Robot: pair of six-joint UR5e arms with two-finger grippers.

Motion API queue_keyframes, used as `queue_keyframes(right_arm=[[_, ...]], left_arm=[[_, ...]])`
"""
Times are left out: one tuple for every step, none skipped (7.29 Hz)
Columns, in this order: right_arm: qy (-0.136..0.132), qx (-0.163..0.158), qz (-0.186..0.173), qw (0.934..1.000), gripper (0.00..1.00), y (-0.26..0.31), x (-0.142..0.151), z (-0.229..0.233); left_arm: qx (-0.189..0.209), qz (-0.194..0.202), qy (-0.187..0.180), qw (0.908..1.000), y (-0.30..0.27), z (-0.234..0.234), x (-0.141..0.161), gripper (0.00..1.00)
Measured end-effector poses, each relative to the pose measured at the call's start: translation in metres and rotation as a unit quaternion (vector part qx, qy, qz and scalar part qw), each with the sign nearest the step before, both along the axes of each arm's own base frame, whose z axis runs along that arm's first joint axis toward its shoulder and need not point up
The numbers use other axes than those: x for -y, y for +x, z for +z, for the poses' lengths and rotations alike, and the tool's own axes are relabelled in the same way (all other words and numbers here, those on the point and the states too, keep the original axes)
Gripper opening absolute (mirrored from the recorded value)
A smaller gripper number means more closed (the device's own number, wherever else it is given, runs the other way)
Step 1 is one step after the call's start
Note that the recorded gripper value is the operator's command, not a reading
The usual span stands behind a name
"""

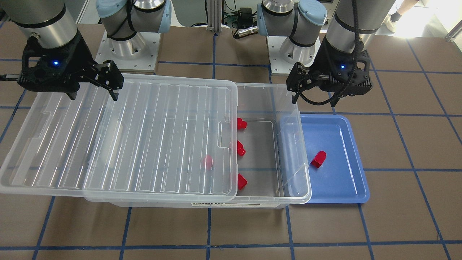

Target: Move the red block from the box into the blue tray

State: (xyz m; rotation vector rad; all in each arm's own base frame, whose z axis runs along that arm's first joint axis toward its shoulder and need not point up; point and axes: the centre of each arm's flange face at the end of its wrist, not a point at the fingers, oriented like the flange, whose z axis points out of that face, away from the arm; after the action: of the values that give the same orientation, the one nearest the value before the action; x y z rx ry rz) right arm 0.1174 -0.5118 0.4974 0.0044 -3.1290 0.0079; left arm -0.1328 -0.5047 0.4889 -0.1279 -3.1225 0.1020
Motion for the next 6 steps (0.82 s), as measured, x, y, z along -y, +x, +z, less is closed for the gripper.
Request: queue_keyframes(right_arm=[[-0.001,-0.003,0.000,1.0000,1.00,-0.0005,0.0002,0.0009],[-0.002,-0.004,-0.001,1.0000,1.00,-0.0006,0.0002,0.0013],[-0.004,-0.004,-0.002,1.0000,1.00,-0.0004,0.0006,0.0020],[-0.007,-0.005,-0.001,1.0000,1.00,-0.0004,0.0012,0.0024],[-0.008,-0.006,0.001,1.0000,1.00,-0.0004,0.0014,0.0012],[-0.008,-0.006,0.003,0.9999,1.00,-0.0007,0.0020,-0.0005]], left_arm=[[0.000,0.000,0.000,1.0000,0.0000,0.0000,0.0000,1.00],[0.000,0.000,0.000,1.0000,0.0001,-0.0001,0.0001,1.00],[0.001,0.000,0.000,1.0000,0.0001,-0.0004,0.0001,1.00],[0.001,0.000,0.000,1.0000,0.0001,-0.0005,0.0001,1.00],[0.001,0.000,0.000,1.0000,0.0001,-0.0003,0.0001,1.00],[0.001,0.000,0.000,1.0000,0.0001,-0.0001,0.0000,1.00]])
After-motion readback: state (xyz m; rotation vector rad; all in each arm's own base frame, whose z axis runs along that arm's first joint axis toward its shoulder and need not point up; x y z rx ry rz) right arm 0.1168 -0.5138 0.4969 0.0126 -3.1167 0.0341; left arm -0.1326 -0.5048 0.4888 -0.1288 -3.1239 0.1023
